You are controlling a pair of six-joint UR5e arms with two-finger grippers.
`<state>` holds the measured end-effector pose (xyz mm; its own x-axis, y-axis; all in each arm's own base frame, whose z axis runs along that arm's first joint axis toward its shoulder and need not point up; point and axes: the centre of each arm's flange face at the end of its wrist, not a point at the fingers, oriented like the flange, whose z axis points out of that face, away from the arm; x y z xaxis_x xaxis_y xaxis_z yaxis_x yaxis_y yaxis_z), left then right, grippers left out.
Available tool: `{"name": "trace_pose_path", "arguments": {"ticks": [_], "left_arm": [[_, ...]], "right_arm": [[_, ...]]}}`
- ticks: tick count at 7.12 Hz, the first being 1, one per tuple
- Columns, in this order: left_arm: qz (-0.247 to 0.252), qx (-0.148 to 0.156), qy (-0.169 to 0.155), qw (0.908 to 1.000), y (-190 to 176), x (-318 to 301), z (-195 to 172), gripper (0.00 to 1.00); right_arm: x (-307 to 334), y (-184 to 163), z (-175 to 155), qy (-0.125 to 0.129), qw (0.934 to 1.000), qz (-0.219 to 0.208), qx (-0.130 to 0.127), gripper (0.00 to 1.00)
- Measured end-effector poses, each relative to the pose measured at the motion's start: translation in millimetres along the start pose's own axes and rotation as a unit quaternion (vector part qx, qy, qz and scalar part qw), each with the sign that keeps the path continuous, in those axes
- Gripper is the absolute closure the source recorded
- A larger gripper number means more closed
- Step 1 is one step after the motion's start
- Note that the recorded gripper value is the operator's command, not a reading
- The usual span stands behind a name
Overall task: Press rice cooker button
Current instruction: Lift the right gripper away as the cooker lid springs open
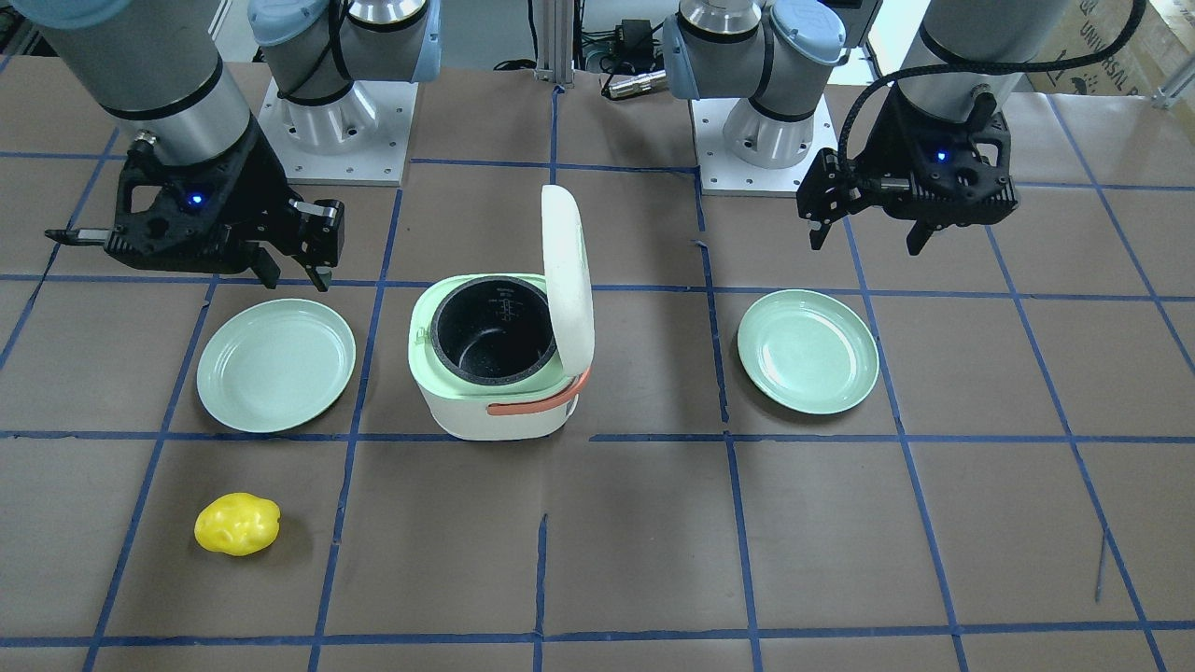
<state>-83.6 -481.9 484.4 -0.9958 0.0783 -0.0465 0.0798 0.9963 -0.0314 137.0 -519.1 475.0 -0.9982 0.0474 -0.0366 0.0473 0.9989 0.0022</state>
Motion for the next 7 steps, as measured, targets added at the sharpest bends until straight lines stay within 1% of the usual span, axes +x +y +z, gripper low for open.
{"name": "trace_pose_path", "arguments": {"ticks": [1, 2, 3, 7], "left_arm": [[0.000, 0.000, 0.000, 1.0000, 0, 0, 0, 0.00], [0.000, 0.000, 0.000, 1.0000, 0, 0, 0, 0.00], [0.000, 0.000, 0.000, 1.0000, 0, 0, 0, 0.00], [0.000, 0.000, 0.000, 1.0000, 0, 0, 0, 0.00]], "right_arm": [[7, 3, -6, 0.012, 0.9998, -0.014, 0.005, 0.03], [10, 8, -14, 0.025, 0.9994, -0.021, 0.010, 0.01], [9, 14, -23, 0.029, 0.9992, -0.022, 0.016, 0.01], [11, 16, -30, 0.024, 0.9993, -0.019, 0.021, 0.01]]}}
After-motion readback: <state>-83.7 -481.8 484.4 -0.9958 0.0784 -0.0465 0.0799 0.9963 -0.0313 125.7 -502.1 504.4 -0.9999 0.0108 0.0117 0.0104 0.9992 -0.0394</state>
